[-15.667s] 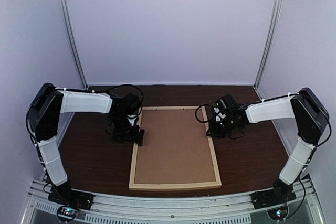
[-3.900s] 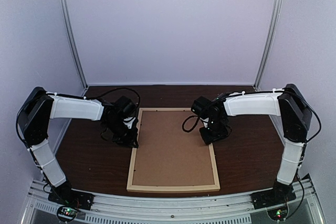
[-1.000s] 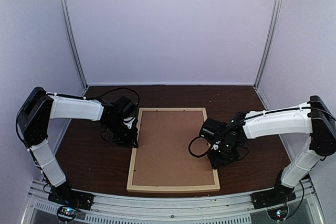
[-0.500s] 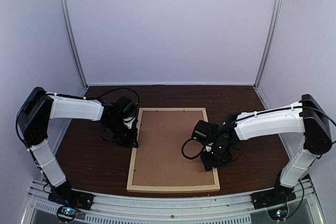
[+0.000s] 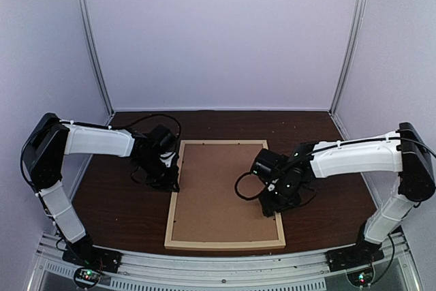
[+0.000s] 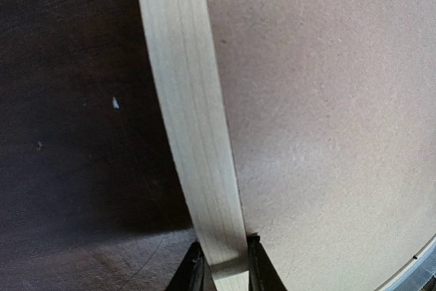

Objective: Put the photo into the frame
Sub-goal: Rotate the photo frame at the center of the board.

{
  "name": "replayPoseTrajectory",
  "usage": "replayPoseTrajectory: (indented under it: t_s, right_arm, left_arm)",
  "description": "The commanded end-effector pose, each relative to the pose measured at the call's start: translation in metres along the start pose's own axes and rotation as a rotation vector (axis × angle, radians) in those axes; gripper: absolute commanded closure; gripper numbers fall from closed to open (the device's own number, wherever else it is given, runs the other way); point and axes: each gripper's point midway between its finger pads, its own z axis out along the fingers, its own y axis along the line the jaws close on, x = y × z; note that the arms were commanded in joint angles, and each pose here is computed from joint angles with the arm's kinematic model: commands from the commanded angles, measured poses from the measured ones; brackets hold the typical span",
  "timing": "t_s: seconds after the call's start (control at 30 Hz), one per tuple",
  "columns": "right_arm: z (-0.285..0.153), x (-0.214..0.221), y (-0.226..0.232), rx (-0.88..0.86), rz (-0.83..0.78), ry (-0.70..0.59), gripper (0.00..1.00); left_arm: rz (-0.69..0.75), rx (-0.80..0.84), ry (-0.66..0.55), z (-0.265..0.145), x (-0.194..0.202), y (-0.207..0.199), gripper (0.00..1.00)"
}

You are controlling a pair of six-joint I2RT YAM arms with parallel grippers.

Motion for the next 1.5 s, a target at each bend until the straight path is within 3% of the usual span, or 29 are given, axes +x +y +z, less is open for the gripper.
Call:
replayPoseTrajectory:
  t_s: [0.0, 0.33, 1.0, 1.33, 1.47]
  right_arm:
    - [-0.026, -0.03, -0.013, -0.049, 0.052, -0.143, 0.43]
    - [-0.012, -0.053, -0.046, -0.148, 0.131, -0.126, 0.43]
    - [0.026, -0.057, -0.043, -0.21, 0.154, -0.074, 0.47]
    - [0.034, -0.06, -0.048, -0.21, 0.182, -0.075, 0.58]
    - [0.036, -0.064, -0.052, -0.204, 0.206, -0.081, 0.66]
  left_arm:
    - [0.046, -0.016, 0.061, 0.016, 0.017, 0.004, 0.82]
    - [0.05, -0.013, 0.057, 0.015, 0.015, 0.002, 0.8]
    - [0.058, -0.017, 0.048, 0.009, 0.015, 0.002, 0.78]
    - [0.074, -0.01, 0.027, 0.004, 0.01, -0.001, 0.74]
    - [0.084, -0.007, 0.009, -0.001, 0.006, -0.003, 0.73]
